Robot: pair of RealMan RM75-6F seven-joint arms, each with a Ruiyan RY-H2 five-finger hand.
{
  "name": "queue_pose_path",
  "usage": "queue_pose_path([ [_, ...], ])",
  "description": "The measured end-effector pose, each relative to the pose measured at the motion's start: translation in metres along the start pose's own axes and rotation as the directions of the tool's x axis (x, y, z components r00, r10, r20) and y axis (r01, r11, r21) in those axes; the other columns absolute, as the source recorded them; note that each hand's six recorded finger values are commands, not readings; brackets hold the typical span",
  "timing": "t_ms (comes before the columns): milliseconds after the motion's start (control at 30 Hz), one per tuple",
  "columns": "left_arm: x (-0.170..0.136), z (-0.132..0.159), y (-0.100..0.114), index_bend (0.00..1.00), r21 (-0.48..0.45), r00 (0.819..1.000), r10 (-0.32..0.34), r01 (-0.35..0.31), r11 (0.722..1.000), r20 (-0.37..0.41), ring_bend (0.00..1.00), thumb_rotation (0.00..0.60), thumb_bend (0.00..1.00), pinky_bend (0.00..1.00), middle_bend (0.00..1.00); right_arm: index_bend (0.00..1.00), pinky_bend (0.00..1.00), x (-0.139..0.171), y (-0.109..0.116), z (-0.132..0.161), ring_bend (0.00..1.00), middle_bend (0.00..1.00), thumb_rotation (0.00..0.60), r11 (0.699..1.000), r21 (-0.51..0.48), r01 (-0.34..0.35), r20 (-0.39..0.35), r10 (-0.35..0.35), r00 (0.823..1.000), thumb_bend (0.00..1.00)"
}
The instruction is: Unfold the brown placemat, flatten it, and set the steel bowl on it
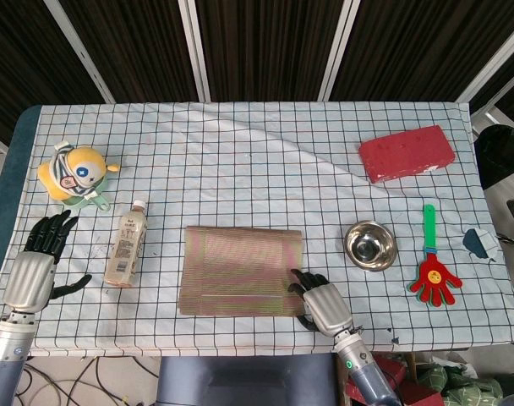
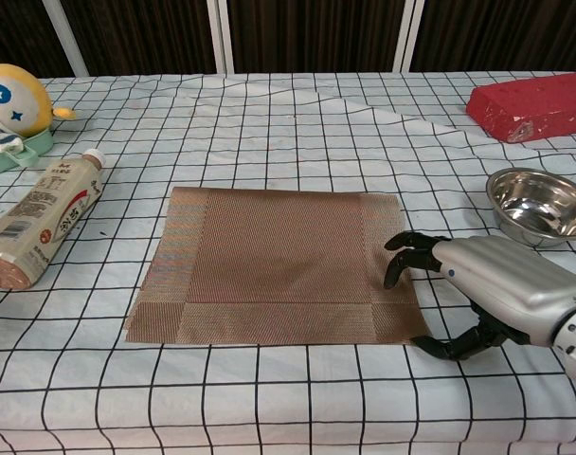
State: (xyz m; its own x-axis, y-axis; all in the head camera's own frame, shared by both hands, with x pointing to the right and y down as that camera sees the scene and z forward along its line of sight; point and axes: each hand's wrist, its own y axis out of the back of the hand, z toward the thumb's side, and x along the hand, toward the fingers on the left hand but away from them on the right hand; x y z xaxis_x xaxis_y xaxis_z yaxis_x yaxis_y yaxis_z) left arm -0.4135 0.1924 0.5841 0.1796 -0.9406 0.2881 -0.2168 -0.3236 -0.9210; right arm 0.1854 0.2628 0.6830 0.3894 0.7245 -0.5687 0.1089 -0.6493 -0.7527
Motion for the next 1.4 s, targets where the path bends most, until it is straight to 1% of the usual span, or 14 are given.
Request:
queue_pose_path([
  [267, -0.0001, 0.0001, 0.0000, 0.00, -0.001, 1.000, 0.002, -0.002, 1.000, -0.001, 0.00, 0.600, 0.05, 0.05, 0.00, 0.32, 0.24, -0.0005, -0.0004, 0.0018, 0.17, 0.09, 0.600, 1.000, -0.005, -0.001, -0.005, 0.001, 1.000, 0.23],
  [400, -0.0001, 0.0000, 0.0001, 0.00, -0.001, 1.000, 0.003, -0.003, 1.000, -0.001, 0.00, 0.600, 0.05, 0.05, 0.00, 0.30, 0.24, -0.0012, -0.0008, 0.0019, 0.17, 0.08, 0.600, 1.000, -0.005, -0.001, -0.004, 0.001, 1.000, 0.23],
  [867, 0.0006, 0.0003, 0.0005, 0.00, 0.000, 1.000, 0.004, -0.004, 1.000, 0.002, 0.00, 0.600, 0.05, 0.05, 0.00, 0.30, 0.24, -0.0025, -0.0029, 0.0024, 0.17, 0.08, 0.600, 1.000, -0.005, -0.004, 0.000, 0.004, 1.000, 0.23],
  [1033, 0.0005, 0.0004, 0.0005, 0.00, 0.000, 1.000, 0.004, -0.004, 1.000, 0.002, 0.00, 0.600, 0.05, 0.05, 0.00, 0.30, 0.24, -0.0024, -0.0032, 0.0034, 0.17, 0.09, 0.600, 1.000, -0.012, -0.003, -0.003, 0.003, 1.000, 0.25],
  [1133, 0.0005, 0.0005, 0.0004, 0.00, 0.000, 1.000, 0.004, -0.004, 1.000, 0.003, 0.00, 0.600, 0.05, 0.05, 0.00, 0.33, 0.24, -0.0025, -0.0030, 0.0037, 0.17, 0.09, 0.600, 1.000, -0.013, -0.001, -0.005, 0.001, 1.000, 0.29],
  [1300, 0.0005, 0.0004, 0.0004, 0.00, 0.000, 1.000, 0.003, -0.003, 1.000, 0.002, 0.00, 0.600, 0.05, 0.05, 0.00, 0.45, 0.24, -0.0028, -0.0033, 0.0043, 0.17, 0.10, 0.600, 1.000, -0.018, -0.001, -0.007, 0.000, 1.000, 0.39],
  [1400, 0.0005, 0.0002, 0.0007, 0.00, -0.001, 1.000, 0.004, -0.004, 1.000, 0.002, 0.00, 0.600, 0.05, 0.05, 0.00, 0.48, 0.24, -0.0026, -0.0037, 0.0039, 0.17, 0.10, 0.600, 1.000, -0.017, -0.001, -0.006, 0.001, 1.000, 0.43],
])
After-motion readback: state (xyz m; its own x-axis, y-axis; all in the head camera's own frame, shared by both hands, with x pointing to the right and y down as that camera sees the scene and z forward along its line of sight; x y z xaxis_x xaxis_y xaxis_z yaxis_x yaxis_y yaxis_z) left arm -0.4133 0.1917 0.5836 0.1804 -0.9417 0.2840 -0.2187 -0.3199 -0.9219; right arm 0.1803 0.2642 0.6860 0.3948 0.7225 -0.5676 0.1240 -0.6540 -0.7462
